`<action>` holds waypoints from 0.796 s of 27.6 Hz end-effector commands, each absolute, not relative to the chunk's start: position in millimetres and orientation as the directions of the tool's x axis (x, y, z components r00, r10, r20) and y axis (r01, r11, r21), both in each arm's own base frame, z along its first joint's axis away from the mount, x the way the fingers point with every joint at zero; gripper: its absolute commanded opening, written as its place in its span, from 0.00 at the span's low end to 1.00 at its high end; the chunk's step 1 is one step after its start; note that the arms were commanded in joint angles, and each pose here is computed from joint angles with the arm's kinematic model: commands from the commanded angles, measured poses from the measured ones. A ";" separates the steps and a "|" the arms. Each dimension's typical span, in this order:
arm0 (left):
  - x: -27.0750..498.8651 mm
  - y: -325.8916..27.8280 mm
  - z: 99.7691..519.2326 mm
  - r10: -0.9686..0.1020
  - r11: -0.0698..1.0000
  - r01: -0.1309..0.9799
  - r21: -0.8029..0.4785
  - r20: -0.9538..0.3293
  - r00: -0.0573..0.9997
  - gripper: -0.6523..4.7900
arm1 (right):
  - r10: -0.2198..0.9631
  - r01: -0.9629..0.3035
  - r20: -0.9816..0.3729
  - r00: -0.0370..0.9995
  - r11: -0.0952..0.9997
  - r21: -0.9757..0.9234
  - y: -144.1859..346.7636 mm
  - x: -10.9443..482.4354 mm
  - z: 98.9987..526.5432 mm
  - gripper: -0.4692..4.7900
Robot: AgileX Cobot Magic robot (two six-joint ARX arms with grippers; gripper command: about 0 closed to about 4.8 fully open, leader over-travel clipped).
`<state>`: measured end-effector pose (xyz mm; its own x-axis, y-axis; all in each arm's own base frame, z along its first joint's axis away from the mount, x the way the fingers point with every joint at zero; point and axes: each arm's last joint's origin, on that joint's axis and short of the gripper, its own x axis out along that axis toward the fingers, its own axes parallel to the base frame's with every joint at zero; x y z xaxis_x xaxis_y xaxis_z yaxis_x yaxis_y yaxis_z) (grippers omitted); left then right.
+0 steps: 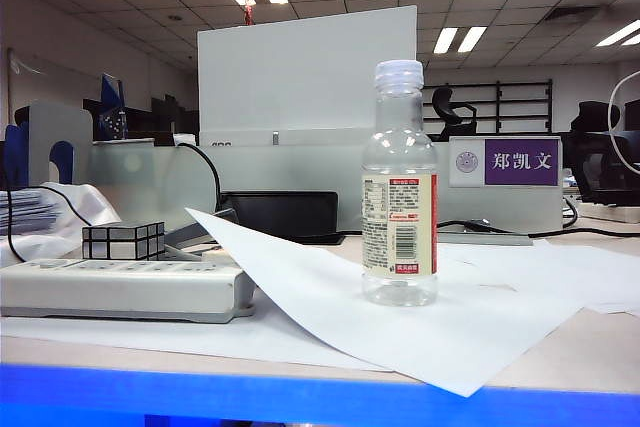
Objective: Press the button on the power strip.
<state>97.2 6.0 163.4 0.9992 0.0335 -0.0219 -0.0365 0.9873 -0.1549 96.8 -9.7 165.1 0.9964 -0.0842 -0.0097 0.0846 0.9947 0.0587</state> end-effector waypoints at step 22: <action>92.0 -1.0 188.3 -0.197 0.964 0.208 -0.166 0.078 0.977 0.11 | 0.530 -0.522 0.045 0.847 0.812 0.259 8.3 91.8 173.2 0.10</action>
<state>92.9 0.4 185.6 0.9864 -0.1503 0.0667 0.1604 0.9688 -0.1890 93.3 6.3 170.2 0.8854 0.4638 0.0309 -0.4546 0.8501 0.2657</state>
